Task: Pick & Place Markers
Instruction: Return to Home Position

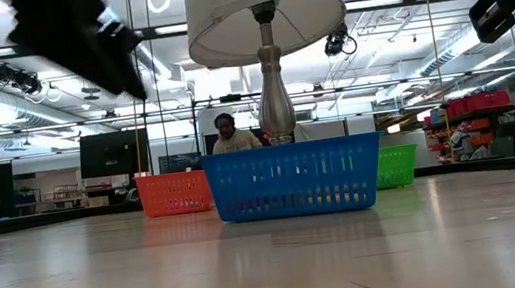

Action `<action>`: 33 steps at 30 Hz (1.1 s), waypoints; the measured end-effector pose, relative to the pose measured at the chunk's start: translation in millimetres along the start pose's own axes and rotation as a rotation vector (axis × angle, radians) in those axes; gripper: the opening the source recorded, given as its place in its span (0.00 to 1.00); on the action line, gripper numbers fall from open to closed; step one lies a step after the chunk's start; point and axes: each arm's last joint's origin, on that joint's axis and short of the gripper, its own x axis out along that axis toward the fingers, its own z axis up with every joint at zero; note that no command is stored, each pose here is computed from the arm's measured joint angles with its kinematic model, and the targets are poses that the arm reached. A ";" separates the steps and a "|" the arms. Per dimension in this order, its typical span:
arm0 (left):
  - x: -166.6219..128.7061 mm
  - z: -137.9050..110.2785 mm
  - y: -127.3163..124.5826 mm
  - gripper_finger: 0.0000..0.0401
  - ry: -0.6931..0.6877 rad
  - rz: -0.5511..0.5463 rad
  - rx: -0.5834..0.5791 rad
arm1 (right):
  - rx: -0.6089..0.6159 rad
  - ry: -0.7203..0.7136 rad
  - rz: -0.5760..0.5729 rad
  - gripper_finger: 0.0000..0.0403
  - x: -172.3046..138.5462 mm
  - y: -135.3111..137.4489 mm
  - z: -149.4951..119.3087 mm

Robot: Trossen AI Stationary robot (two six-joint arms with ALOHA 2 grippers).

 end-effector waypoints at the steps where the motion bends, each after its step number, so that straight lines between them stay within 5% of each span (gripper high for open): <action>1: -0.9 -10.3 2.5 0.59 -0.003 0.000 -0.002 | 0.000 -0.001 0.000 0.29 0.0 0.0 0.1; 10: -32.1 -59.7 26.6 0.59 -0.247 0.060 -0.117 | 0.000 0.000 0.000 0.29 0.0 0.0 0.0; 19: -53.1 -98.5 45.5 0.59 -0.621 0.099 -0.428 | 0.000 -0.001 0.001 0.29 0.0 0.1 0.1; 33: -43.2 -154.9 67.0 0.59 -0.712 0.094 -0.563 | 0.000 0.000 0.000 0.29 0.0 0.1 0.0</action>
